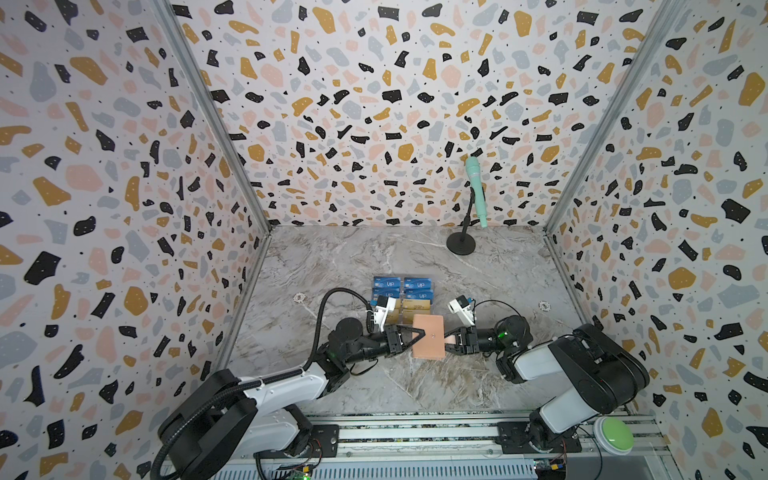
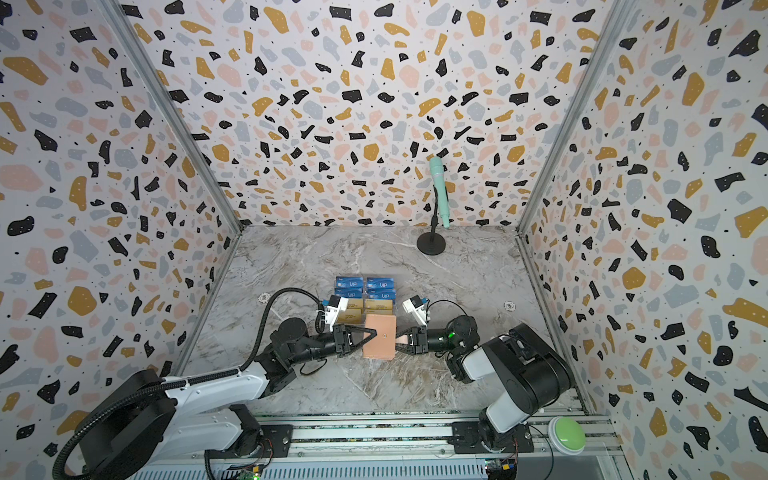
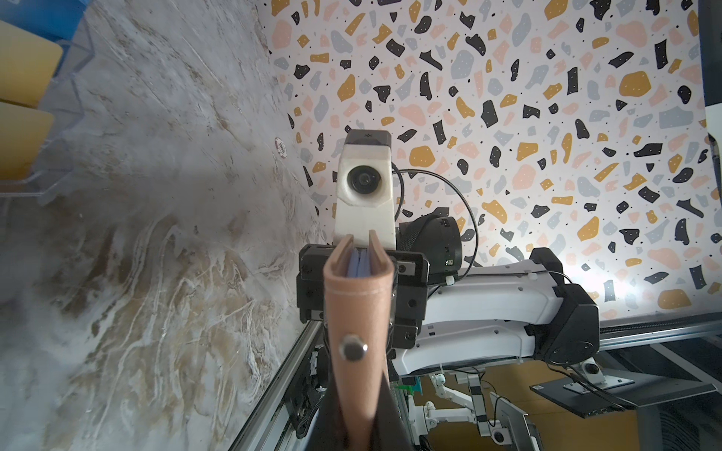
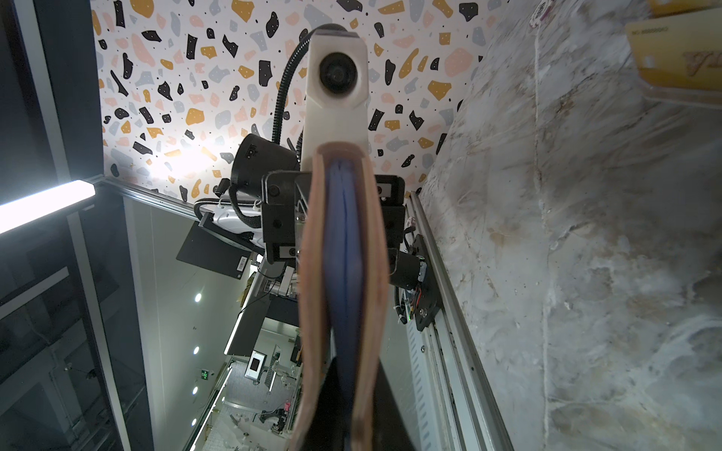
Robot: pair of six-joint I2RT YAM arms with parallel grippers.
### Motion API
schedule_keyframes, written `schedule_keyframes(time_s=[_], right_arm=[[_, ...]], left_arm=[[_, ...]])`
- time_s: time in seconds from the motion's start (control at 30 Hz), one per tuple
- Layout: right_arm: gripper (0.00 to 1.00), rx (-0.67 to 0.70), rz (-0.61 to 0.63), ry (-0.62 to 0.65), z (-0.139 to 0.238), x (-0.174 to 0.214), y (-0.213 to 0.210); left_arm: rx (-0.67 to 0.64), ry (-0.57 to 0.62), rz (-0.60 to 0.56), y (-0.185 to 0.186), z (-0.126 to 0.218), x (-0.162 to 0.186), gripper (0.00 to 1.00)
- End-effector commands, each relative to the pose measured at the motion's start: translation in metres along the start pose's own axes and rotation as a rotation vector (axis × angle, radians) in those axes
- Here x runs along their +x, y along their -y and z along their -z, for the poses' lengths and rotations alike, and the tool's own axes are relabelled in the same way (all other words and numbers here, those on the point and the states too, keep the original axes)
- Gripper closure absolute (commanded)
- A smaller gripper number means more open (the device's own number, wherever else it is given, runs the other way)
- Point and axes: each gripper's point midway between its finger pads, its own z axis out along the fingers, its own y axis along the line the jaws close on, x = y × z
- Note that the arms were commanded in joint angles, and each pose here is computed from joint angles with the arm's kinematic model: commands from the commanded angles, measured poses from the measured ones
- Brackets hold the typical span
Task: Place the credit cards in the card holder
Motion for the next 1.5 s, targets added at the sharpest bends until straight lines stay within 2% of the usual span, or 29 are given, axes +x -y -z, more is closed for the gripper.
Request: schedule_keyframes(time_s=[0.0,0.03,0.2,0.33,0.43,0.6,0.73,0.9,1.07,1.17,1.3,1.47], right_arm=[[0.97,-0.128,0.308,0.015,-0.001,-0.008,-0.051],[0.99,-0.126,0.306,0.014,-0.002,-0.007,-0.050],[1.00,-0.120,0.311,0.018,-0.002,-0.010,-0.046],[1.00,-0.114,0.309,0.013,-0.003,-0.012,-0.040],[1.00,-0.112,0.311,0.011,-0.005,-0.015,-0.037],[1.00,-0.111,0.313,0.013,-0.008,-0.022,-0.033],[1.00,-0.100,0.294,0.023,-0.010,-0.029,-0.024],[1.00,-0.090,0.270,0.031,-0.013,-0.036,-0.012],[1.00,-0.086,0.269,0.033,-0.015,-0.041,-0.009],[1.00,-0.071,0.274,0.029,-0.016,-0.041,-0.007],[1.00,-0.046,0.280,0.019,-0.017,-0.041,-0.003],[1.00,-0.031,0.294,0.014,-0.017,-0.041,-0.004]], left_arm=[[-0.007,0.011,-0.041,0.011,-0.004,-0.010,0.93],[-0.030,0.010,-0.047,0.010,-0.005,-0.011,0.84],[-0.170,0.006,-0.086,0.006,-0.006,-0.023,0.58],[-0.322,0.016,-0.110,-0.002,0.005,-0.035,0.49],[-0.459,0.016,-0.141,-0.006,0.014,-0.044,0.47],[-0.821,0.073,-0.223,-0.008,0.050,-0.073,0.47],[-1.019,0.038,-0.319,0.008,0.047,-0.071,0.48],[-1.125,0.030,-0.434,0.025,0.022,-0.061,0.48],[-1.181,-0.032,-0.529,0.027,-0.009,-0.046,0.45],[-1.268,-0.065,-0.581,0.019,-0.013,-0.044,0.44],[-1.266,-0.081,-0.596,0.015,-0.025,-0.043,0.43],[-1.382,-0.122,-0.643,0.001,-0.015,-0.045,0.44]])
